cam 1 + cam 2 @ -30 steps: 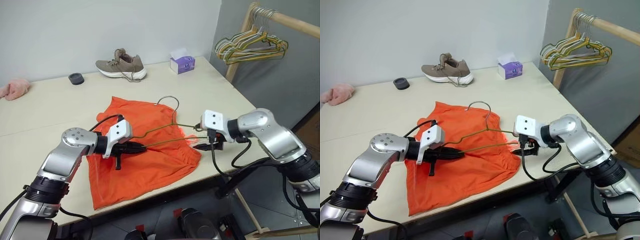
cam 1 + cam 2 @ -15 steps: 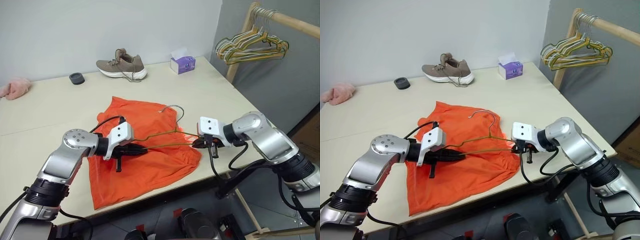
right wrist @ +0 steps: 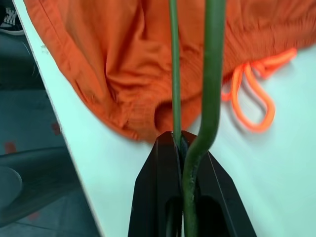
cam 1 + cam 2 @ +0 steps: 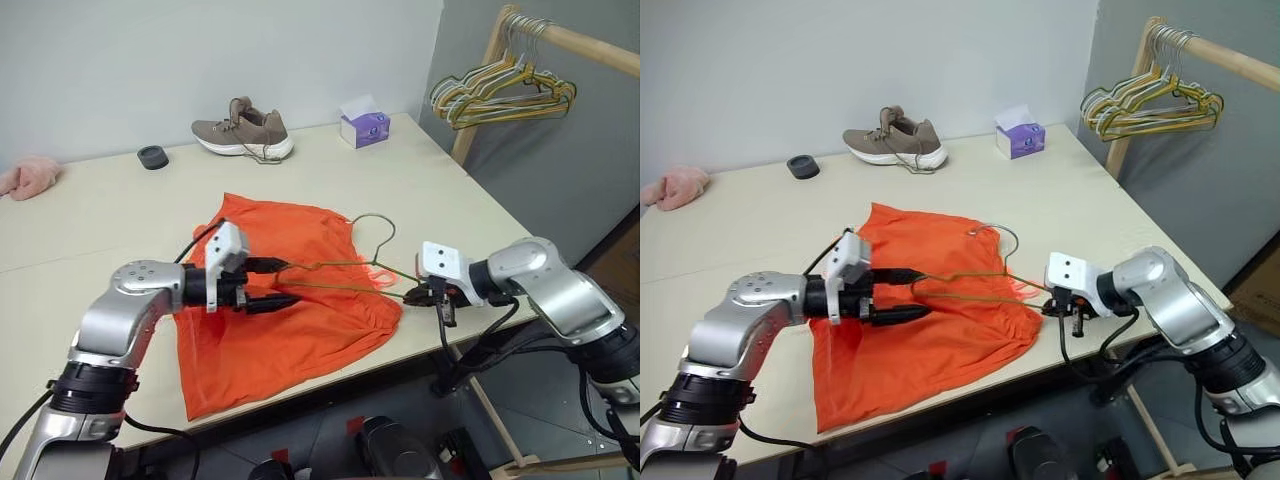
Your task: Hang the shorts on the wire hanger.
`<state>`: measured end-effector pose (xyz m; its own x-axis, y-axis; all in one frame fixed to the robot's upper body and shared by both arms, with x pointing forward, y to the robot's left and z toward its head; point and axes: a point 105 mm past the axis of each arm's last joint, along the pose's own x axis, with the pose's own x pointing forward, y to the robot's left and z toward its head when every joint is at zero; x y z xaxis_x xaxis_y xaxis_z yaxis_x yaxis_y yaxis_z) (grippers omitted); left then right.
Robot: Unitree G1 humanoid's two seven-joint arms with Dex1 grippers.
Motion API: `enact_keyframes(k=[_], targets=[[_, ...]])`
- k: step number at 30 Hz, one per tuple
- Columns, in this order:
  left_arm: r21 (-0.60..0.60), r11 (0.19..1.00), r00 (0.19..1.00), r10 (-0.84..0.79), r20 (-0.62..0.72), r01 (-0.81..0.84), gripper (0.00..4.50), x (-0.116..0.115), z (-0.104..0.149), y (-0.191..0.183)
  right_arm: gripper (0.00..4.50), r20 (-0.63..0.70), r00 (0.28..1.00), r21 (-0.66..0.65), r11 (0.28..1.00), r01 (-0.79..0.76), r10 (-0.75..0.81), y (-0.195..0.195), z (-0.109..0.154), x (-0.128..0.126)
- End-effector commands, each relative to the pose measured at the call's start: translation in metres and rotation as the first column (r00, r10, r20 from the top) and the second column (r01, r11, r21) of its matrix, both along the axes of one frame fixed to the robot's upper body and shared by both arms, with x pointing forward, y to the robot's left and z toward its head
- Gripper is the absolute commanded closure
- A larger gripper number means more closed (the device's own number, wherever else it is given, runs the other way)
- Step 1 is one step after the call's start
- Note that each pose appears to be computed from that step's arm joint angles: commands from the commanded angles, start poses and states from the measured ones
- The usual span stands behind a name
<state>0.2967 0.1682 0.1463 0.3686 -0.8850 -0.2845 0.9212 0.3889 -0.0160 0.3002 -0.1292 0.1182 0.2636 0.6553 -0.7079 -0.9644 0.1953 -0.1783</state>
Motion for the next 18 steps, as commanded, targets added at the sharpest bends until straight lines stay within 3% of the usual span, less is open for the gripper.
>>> enact_keyframes(k=[1,6,12,18], targets=[[-0.027,0.997,0.998,0.067,-0.017,-0.067,0.77,-0.006,0.012,0.023,4.50,0.067,0.994,0.002,0.997,0.083,-0.083,-0.024,0.016,0.003],[0.048,0.992,0.986,0.121,-0.115,-0.116,0.77,-0.023,-0.020,0.040,4.50,0.050,0.971,0.010,0.973,0.232,-0.232,-0.058,0.015,-0.001],[0.151,0.975,0.975,0.180,-0.133,-0.160,0.77,-0.022,-0.055,0.045,4.50,0.010,0.942,0.007,0.942,0.335,-0.335,-0.077,0.007,-0.006],[0.243,0.968,0.979,0.102,-0.178,-0.056,0.77,-0.044,-0.090,0.040,4.50,-0.050,0.899,-0.075,0.899,0.432,-0.436,-0.102,-0.020,-0.012]])
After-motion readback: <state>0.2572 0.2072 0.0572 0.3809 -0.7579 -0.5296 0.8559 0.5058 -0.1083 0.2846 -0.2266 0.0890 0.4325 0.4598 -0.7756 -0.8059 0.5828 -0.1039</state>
